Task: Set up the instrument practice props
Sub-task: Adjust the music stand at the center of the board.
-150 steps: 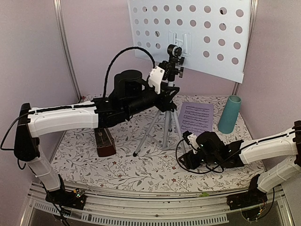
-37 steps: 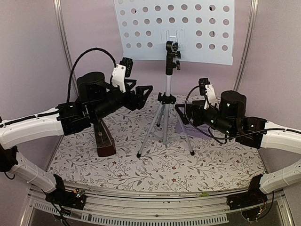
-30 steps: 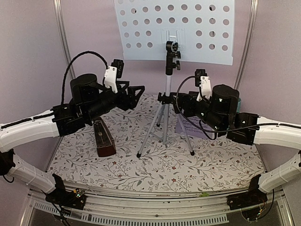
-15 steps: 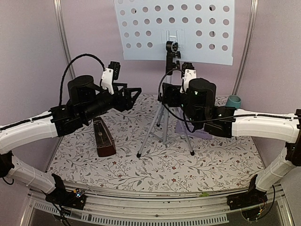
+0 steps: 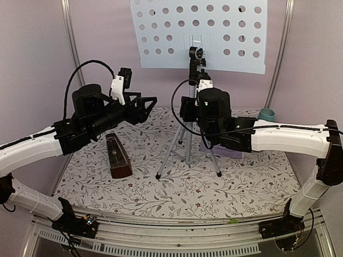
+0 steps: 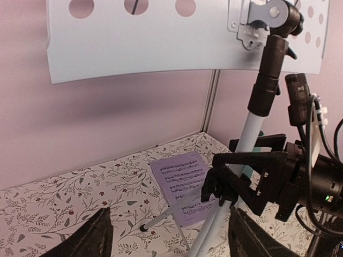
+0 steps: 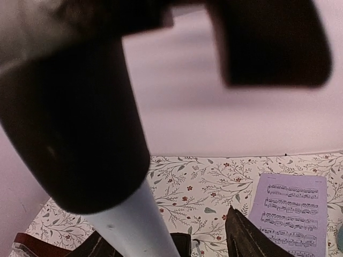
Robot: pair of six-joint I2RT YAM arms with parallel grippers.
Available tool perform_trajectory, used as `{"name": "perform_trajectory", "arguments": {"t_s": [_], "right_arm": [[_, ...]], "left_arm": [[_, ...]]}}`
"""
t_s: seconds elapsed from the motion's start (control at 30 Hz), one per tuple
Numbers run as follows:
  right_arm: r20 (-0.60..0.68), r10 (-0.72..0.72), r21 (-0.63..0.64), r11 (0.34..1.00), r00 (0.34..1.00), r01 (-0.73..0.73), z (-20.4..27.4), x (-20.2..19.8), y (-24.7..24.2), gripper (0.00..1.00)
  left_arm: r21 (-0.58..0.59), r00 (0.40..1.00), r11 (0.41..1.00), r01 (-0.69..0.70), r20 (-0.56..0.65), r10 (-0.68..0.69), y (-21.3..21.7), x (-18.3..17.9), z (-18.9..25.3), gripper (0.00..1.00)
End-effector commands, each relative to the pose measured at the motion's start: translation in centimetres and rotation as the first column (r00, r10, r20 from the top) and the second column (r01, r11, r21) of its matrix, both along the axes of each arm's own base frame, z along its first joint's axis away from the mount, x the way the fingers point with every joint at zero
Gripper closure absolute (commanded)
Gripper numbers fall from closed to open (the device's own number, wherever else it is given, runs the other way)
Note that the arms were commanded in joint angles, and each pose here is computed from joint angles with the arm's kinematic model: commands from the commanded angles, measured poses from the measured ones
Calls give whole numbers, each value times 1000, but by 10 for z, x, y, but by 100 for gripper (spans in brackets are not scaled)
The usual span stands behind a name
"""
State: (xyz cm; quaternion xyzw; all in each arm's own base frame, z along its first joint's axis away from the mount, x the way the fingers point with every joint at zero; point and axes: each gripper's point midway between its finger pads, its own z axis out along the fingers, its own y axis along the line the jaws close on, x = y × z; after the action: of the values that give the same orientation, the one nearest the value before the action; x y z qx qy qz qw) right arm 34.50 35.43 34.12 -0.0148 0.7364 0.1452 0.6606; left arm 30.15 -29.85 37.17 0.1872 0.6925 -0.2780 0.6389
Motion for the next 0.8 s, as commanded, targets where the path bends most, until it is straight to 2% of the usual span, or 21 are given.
{"name": "perform_trajectory", "arguments": {"t_s": [0.0, 0.1, 0.13, 0.2, 0.33, 0.53, 0.77], "right_arm": [[-32, -9, 2, 1000, 999, 9, -8, 1, 6, 37], [-41, -9, 2, 1000, 999, 9, -10, 0, 6, 46], [-43, -6, 2, 1000, 999, 6, -11, 0, 7, 55], [-42, 12, 1, 1000, 999, -12, -9, -1, 8, 65], [-38, 63, -31, 997, 997, -64, -5, -4, 13, 100], [-22, 173, -69, 982, 985, -175, -1, -13, 15, 100], [20, 363, -164, 921, 932, -355, 0, -27, 18, 100]], "left_arm": [[-9, 1000, 1000, 1, 0, -1, 6, 2, 1, 26], [-7, 1000, 1000, 6, -3, -6, 4, 3, -1, 26], [-5, 1000, 1000, 8, -6, -8, 4, 4, -3, 26], [0, 1000, 1000, 17, -10, -17, 2, 5, -5, 27], [24, 998, 998, 54, -13, -54, -5, 8, -13, 28], [67, 988, 986, 156, 9, -157, -22, 3, -29, 31], [75, 962, 962, 264, 53, -268, -37, -7, -45, 33]]}}
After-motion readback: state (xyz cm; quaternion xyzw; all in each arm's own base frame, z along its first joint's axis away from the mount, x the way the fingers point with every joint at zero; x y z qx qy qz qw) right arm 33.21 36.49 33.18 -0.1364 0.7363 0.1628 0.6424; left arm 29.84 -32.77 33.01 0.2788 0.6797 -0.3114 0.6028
